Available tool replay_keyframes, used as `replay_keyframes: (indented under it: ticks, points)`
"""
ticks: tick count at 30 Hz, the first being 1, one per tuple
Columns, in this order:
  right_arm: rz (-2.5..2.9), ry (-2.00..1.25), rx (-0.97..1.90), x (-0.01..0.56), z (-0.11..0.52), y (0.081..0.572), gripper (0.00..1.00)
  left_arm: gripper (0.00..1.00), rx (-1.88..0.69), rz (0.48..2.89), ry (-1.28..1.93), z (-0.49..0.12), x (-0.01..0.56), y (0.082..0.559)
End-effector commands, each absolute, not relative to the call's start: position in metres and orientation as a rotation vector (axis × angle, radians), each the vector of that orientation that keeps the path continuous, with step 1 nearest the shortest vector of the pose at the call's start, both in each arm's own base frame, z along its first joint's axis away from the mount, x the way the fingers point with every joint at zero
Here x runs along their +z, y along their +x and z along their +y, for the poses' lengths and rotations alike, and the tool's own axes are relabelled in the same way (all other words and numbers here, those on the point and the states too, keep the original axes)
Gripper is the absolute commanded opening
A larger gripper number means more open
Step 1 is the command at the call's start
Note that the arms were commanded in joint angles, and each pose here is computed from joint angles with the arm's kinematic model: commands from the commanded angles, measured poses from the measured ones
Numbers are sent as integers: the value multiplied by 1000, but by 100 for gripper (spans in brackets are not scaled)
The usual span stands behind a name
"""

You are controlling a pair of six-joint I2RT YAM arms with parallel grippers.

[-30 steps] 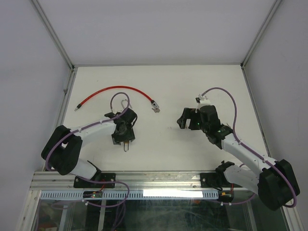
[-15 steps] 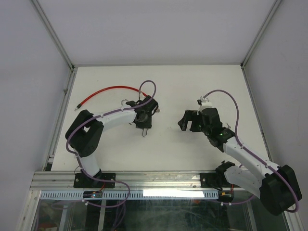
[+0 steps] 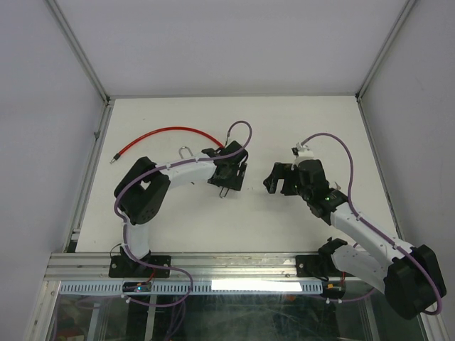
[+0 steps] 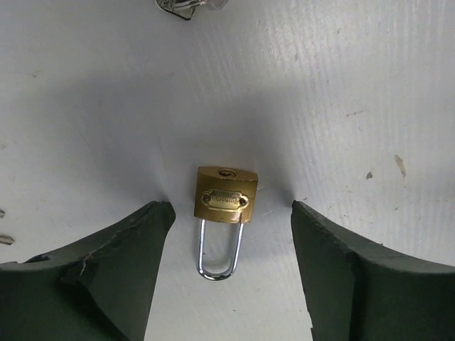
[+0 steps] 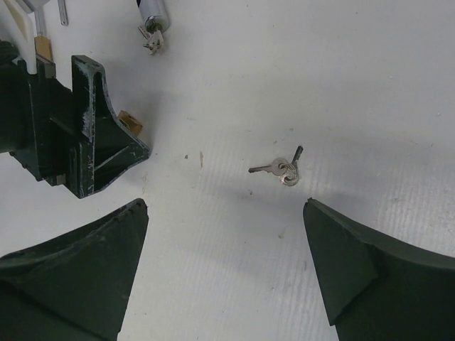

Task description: Unlock with the key

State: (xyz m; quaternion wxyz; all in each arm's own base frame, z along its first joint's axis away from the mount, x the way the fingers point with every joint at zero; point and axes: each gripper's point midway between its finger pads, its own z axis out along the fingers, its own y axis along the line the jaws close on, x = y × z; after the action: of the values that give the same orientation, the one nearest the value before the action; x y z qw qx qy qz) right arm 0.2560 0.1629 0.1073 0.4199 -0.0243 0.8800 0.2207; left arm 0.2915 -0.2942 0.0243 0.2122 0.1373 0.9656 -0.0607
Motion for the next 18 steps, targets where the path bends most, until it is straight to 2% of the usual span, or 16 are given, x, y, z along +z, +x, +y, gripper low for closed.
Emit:
replay_keyframes:
  ticks: [1, 9, 18]
  points:
    - [2164, -46, 574, 118, 166, 263, 94, 75, -154, 2642, 396, -298, 39, 294]
    - [2170, -46, 550, 121, 163, 265, 94, 77, -70, 2668, 325, -265, 40, 271]
    - [2249, -34, 456, 116, 156, 272, 94, 75, -10, 2596, 41, -219, 55, 298]
